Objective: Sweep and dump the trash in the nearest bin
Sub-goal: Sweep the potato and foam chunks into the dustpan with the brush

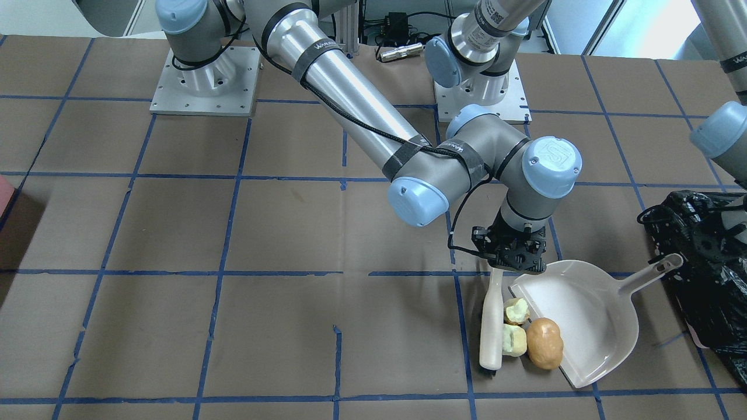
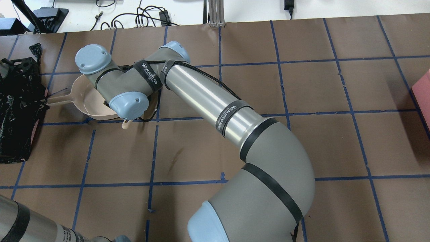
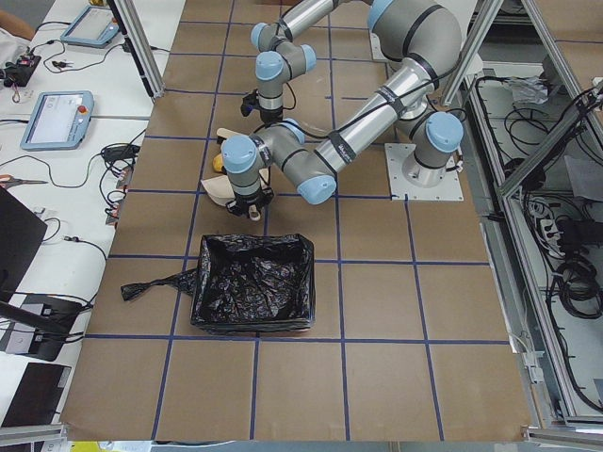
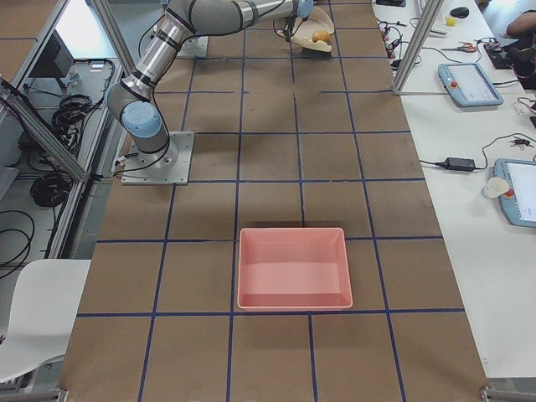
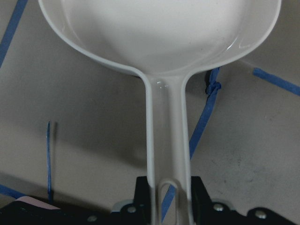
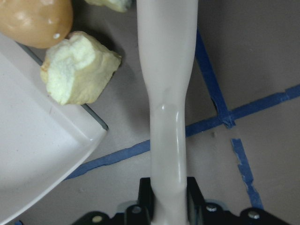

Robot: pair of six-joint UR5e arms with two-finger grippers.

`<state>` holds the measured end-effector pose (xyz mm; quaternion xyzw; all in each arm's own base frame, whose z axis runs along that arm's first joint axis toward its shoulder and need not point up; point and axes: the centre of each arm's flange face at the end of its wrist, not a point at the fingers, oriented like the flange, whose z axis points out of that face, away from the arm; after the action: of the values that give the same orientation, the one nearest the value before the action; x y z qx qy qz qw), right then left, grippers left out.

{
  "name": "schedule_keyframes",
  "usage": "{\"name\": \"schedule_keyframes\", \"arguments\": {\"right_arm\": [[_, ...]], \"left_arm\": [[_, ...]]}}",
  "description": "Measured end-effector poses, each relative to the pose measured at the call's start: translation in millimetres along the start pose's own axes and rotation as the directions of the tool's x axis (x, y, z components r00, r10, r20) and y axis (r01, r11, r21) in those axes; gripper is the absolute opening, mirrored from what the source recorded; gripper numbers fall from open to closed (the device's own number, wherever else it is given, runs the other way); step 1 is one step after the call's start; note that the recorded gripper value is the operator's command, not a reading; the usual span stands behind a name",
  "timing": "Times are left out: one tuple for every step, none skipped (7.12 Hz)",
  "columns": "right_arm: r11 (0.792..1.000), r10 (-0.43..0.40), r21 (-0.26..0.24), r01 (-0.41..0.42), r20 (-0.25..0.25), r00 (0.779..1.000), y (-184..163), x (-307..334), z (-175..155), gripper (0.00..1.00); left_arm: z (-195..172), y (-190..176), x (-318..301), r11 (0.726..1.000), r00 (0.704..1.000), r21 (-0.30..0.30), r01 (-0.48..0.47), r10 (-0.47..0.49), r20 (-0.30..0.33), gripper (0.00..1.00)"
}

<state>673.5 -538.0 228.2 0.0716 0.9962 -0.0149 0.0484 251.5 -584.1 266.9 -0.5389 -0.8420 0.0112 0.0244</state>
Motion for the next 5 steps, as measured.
{"name": "schedule_keyframes", "arguments": {"right_arm": [[0.986,-0.166,0.026,0.166,0.025,0.986,-2,-5,3,0.0],[0.954,-0.295,0.063,0.292,0.051,0.954,-2,-10,7,0.0],[0.915,-0.398,0.094,0.392,0.064,0.915,2,-17,9,0.0],[0.869,-0.49,0.114,0.481,0.067,0.869,12,-25,10,0.0],[0.822,-0.565,0.133,0.554,0.069,0.822,21,-31,7,0.0]], "left_arm": [[1,-1,0,1.0,1.0,-0.011,0.002,-0.002,-0.001,0.07],[1,-2,0,1.0,1.0,-0.015,0.001,-0.001,0.001,0.07],[0,-2,0,1.0,1.0,-0.016,0.0,0.0,0.003,0.07],[0,-2,0,1.0,1.0,-0.016,-0.002,0.002,0.005,0.07],[0,-2,0,1.0,1.0,-0.016,-0.004,0.004,0.005,0.07]]}}
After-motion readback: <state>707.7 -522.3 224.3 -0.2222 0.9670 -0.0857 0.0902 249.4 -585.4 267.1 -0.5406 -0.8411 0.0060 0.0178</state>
